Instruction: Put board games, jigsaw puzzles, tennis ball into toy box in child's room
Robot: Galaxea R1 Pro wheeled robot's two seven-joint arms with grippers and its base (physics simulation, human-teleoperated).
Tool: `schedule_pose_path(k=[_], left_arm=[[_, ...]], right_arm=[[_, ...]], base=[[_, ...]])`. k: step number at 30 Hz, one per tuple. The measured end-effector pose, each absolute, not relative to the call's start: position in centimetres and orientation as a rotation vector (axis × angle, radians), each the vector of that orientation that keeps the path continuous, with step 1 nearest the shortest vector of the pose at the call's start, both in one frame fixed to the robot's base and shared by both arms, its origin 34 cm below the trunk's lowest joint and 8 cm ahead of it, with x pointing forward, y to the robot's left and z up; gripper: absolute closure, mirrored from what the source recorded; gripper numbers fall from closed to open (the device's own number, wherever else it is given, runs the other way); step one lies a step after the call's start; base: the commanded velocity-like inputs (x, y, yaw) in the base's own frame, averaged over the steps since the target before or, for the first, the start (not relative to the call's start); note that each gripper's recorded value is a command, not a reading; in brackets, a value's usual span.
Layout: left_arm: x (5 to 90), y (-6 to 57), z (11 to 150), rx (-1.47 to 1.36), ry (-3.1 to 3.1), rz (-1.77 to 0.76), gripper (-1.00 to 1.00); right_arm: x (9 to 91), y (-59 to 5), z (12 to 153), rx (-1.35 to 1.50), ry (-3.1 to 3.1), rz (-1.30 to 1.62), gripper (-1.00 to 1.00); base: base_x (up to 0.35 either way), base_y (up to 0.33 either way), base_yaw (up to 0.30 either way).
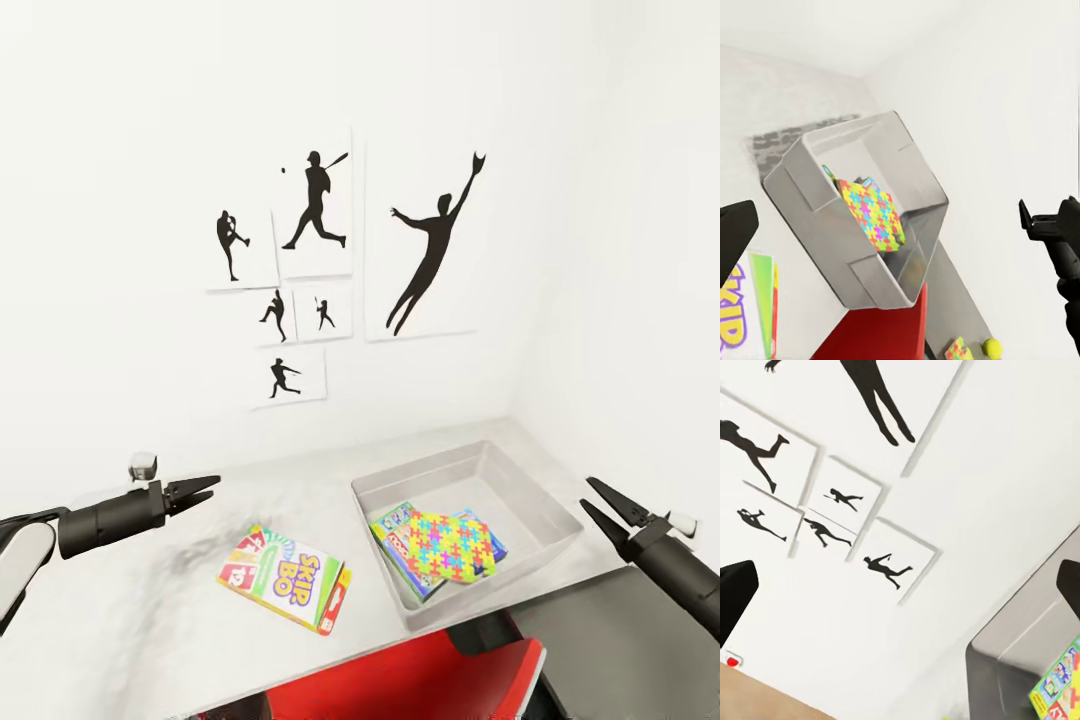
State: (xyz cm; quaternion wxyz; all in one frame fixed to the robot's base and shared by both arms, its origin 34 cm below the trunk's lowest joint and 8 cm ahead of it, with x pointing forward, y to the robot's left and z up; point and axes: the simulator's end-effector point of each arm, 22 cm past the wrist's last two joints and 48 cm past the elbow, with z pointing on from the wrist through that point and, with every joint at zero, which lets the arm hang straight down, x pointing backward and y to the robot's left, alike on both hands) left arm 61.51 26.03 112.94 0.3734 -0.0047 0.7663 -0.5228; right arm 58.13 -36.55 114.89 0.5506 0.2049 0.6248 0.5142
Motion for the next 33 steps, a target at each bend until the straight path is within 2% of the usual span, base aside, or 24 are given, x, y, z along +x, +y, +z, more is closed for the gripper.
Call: schedule_pose_path(k=[17, 33], left_arm=[[61.3, 26.2, 114.1, 0.0, 1.944, -1.331, -1.0], [61.3, 26.2, 114.1, 0.001, 1.944, -1.328, -1.0]], right_arm=[[57.6, -36.3, 116.0, 0.457, 1.438, 1.232, -1.0], [57.5, -36.3, 116.1, 0.456, 1.437, 1.232, -1.0]], base=[[-0.177, 0.0, 0.034], [-0.019, 0.0, 0.001]])
